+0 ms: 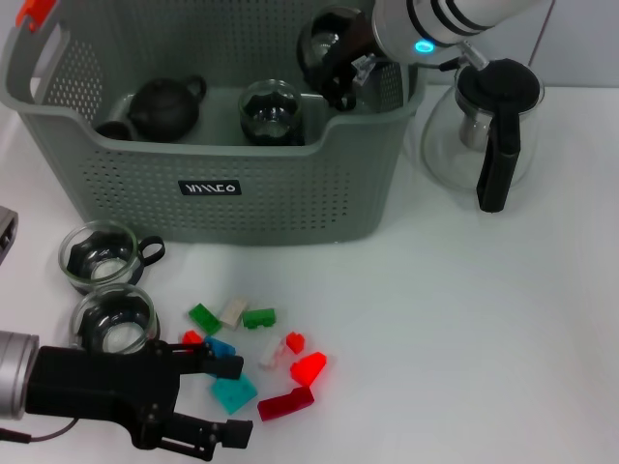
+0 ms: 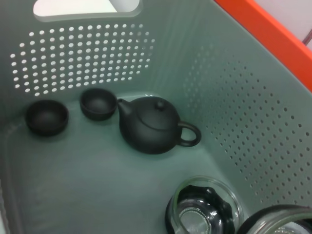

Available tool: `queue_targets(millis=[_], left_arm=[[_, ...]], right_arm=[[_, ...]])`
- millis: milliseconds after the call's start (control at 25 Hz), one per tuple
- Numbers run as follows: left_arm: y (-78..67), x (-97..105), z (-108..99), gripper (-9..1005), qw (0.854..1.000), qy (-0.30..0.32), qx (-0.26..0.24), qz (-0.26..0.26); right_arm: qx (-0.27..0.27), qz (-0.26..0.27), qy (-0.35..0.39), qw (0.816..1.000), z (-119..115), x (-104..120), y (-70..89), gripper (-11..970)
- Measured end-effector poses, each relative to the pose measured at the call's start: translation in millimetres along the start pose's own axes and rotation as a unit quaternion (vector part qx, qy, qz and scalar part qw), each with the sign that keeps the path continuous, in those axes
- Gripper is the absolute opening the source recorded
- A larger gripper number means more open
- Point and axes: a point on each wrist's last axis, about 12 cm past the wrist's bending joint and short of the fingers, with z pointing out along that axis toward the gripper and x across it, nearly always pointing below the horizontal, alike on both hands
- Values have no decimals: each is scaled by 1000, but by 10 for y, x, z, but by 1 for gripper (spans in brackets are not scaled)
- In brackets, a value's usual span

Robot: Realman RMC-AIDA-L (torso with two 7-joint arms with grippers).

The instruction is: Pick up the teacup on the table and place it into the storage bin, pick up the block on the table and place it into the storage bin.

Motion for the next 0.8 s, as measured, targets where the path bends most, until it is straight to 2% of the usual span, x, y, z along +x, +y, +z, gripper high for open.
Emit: queue_targets(millis=[520,800], left_arm=[[-10,34,2,915,1000,-2,-1,-5],[-8,32,5,915,1000,-1,-1,-5]], right_arm=[[-3,2,0,1000,2,6,12,56],[-3,1,-2,1000,-5,-7,11,142]])
